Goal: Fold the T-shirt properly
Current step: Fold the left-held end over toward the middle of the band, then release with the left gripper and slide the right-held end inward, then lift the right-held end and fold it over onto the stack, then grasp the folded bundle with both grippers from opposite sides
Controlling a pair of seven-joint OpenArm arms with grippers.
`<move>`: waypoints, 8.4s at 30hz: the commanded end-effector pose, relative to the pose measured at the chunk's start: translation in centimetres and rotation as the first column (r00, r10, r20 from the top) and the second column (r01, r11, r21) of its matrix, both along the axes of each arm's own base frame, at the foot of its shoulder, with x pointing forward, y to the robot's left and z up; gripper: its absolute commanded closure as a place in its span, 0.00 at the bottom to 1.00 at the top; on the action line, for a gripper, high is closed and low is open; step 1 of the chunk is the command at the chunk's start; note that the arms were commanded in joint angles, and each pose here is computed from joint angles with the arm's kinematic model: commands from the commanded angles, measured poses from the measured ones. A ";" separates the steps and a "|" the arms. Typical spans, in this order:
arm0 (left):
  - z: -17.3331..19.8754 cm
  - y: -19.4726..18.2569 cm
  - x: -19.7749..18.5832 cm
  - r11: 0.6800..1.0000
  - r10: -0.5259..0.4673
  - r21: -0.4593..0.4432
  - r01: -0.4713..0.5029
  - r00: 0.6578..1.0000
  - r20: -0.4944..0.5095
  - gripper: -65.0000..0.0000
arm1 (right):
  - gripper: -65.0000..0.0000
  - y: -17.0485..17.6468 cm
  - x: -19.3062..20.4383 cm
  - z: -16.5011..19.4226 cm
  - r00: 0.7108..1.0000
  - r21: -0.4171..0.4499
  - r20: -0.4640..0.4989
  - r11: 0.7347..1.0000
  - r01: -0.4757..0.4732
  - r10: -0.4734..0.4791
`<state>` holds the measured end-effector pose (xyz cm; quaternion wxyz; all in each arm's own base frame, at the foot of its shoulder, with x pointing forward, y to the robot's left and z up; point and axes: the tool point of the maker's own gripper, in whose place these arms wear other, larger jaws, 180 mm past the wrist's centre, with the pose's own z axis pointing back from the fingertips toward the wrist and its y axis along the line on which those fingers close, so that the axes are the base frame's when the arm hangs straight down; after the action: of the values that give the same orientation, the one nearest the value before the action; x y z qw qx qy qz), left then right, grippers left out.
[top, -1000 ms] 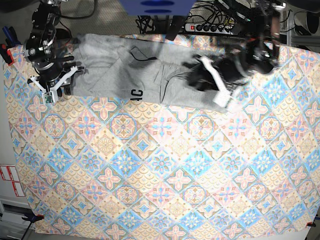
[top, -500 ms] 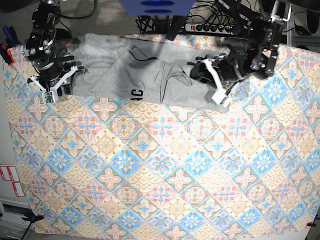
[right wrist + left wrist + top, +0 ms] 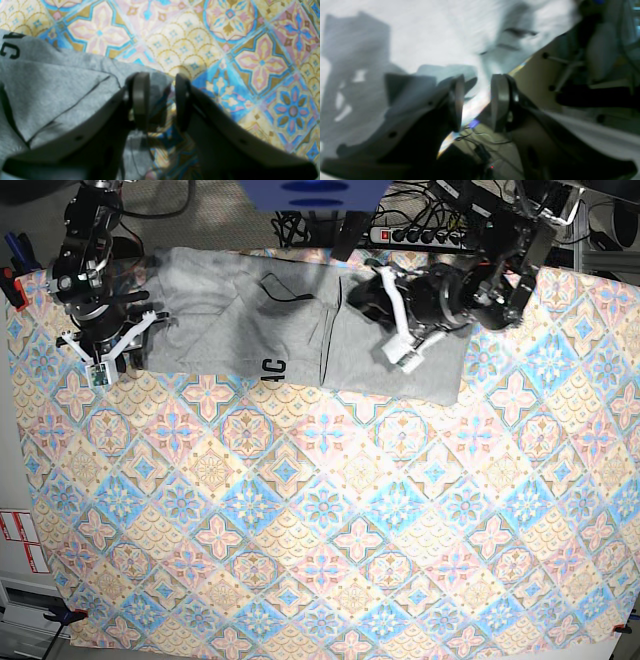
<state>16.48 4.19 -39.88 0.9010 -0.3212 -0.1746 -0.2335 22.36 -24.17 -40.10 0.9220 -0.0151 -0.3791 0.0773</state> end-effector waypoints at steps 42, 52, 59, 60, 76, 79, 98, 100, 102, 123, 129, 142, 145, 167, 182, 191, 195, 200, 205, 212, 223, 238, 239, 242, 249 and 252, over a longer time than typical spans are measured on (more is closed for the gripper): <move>0.5 15.0 5.5 0.884 0.443 0.116 -0.453 0.891 0.102 0.71 | 0.40 0.9 -3.2 -4.0 0.961 0.199 -0.276 0.976 0.084 -0.026; 0.6 15.0 5.5 0.885 0.442 0.113 -0.452 0.891 0.103 0.71 | 0.30 0.7 -4.8 -6.1 0.938 0.216 -0.344 0.969 0.121 -0.040; 0.6 15.0 5.5 0.884 0.443 0.113 -0.453 0.891 0.104 0.71 | 0.30 1.9 -6.7 -8.6 0.909 0.327 -0.412 0.923 0.205 -0.056; 0.6 15.0 5.5 0.884 0.443 0.113 -0.453 0.891 0.104 0.71 | 0.30 2.4 -6.6 -8.5 0.912 0.360 -0.406 0.908 0.215 -0.055; 0.5 15.1 5.3 0.884 0.444 0.115 -0.454 0.890 0.099 0.71 | 0.54 6.9 -7.8 -8.6 0.906 0.490 -0.421 0.852 0.187 0.043; 0.5 15.1 5.3 0.884 0.444 0.115 -0.454 0.890 0.099 0.71 | 0.61 7.9 -7.8 -8.7 0.903 0.499 -0.423 0.851 0.165 0.073; 0.9 15.5 5.8 0.878 0.454 0.110 -0.466 0.883 0.117 0.71 | 1.00 1.0 -0.6 -4.9 0.959 0.472 -0.249 0.848 0.240 -0.133; 1.0 15.6 5.9 0.870 0.471 0.101 -0.483 0.874 0.119 0.71 | 1.00 0.2 0.9 -3.9 0.965 0.477 -0.210 0.845 0.240 -0.156; 1.1 16.1 6.0 0.856 0.496 0.093 -0.508 0.860 0.122 0.71 | 1.00 -0.3 2.4 -3.2 0.970 0.469 -0.183 0.853 0.230 -0.160; 1.1 16.2 5.9 0.855 0.498 0.095 -0.510 0.858 0.122 0.71 | 1.00 12.8 2.8 1.7 0.952 0.360 -0.046 0.894 -0.267 0.303; 0.8 16.3 5.3 0.853 0.501 0.103 -0.511 0.859 0.110 0.71 | 1.00 20.5 1.0 3.6 0.859 0.391 0.015 0.788 -0.476 0.512; 0.7 16.3 5.1 0.853 0.502 0.107 -0.512 0.858 0.106 0.71 | 1.00 28.6 0.7 6.4 0.679 0.363 0.116 0.605 -0.709 0.725; 0.6 16.4 5.1 0.852 0.502 0.112 -0.511 0.859 0.106 0.71 | 1.00 29.7 0.6 6.9 0.642 0.350 0.131 0.570 -0.743 0.756; 0.3 15.3 4.8 0.850 0.513 0.088 -0.519 0.855 0.083 0.71 | 0.64 31.5 2.2 5.8 0.489 0.311 0.174 0.423 -0.851 0.855; 3.5 10.9 4.7 0.920 0.380 0.038 -0.391 0.911 0.160 0.72 | 0.80 26.5 3.0 1.5 0.666 0.405 0.068 0.589 -0.699 0.743; 3.8 6.3 2.7 0.979 0.197 0.032 -0.204 0.969 0.147 0.72 | 0.79 32.6 3.9 0.2 0.549 0.439 0.034 0.481 -0.759 0.835; 3.7 6.4 2.6 0.978 0.197 0.035 -0.204 0.970 0.145 0.72 | 0.79 34.8 5.2 -0.6 0.535 0.472 0.000 0.472 -0.745 0.845; 3.6 6.2 2.1 0.979 0.194 0.035 -0.200 0.972 0.134 0.72 | 0.79 36.7 6.8 -0.1 0.559 0.503 0.044 0.465 -0.728 0.828; 3.7 6.0 2.1 0.980 0.194 0.027 -0.199 0.972 0.132 0.72 | 0.79 36.6 8.8 2.2 0.582 0.476 0.147 0.459 -0.751 0.800; 3.3 4.1 0.9 0.992 0.126 0.014 -0.129 0.987 0.103 0.72 | 0.79 30.8 11.9 3.9 0.632 0.380 0.183 0.539 -0.752 0.753; 1.7 3.2 2.3 0.993 -0.002 0.119 -0.016 0.989 0.151 0.72 | 0.79 27.6 12.3 2.7 0.713 0.412 0.160 0.611 -0.676 0.683; -5.0 8.3 2.4 0.942 0.146 0.300 -0.151 0.989 0.038 0.72 | 0.79 27.7 10.7 1.4 0.714 0.435 0.132 0.607 -0.665 0.687; -5.3 8.9 2.2 0.939 0.145 0.312 -0.147 0.989 0.029 0.72 | 0.79 27.7 10.7 1.4 0.714 0.435 0.132 0.607 -0.665 0.687; -5.3 9.4 1.9 0.936 0.144 0.322 -0.144 0.989 0.024 0.72 | 0.79 27.7 10.7 1.4 0.714 0.435 0.132 0.607 -0.665 0.687; 1.0 4.5 1.6 0.980 0.042 0.185 -0.075 0.984 0.174 0.78 | 0.79 28.2 10.4 1.1 0.703 0.435 0.121 0.599 -0.672 0.701; 1.6 1.9 0.4 0.993 -0.007 0.116 -0.010 0.989 0.147 0.79 | 0.80 28.7 9.4 -0.1 0.658 0.380 0.075 0.589 -0.714 0.749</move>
<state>16.48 6.07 -38.87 0.9063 -0.2492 -0.2167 -0.2636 30.67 3.85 -41.83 0.8223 0.3118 -0.2916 0.3762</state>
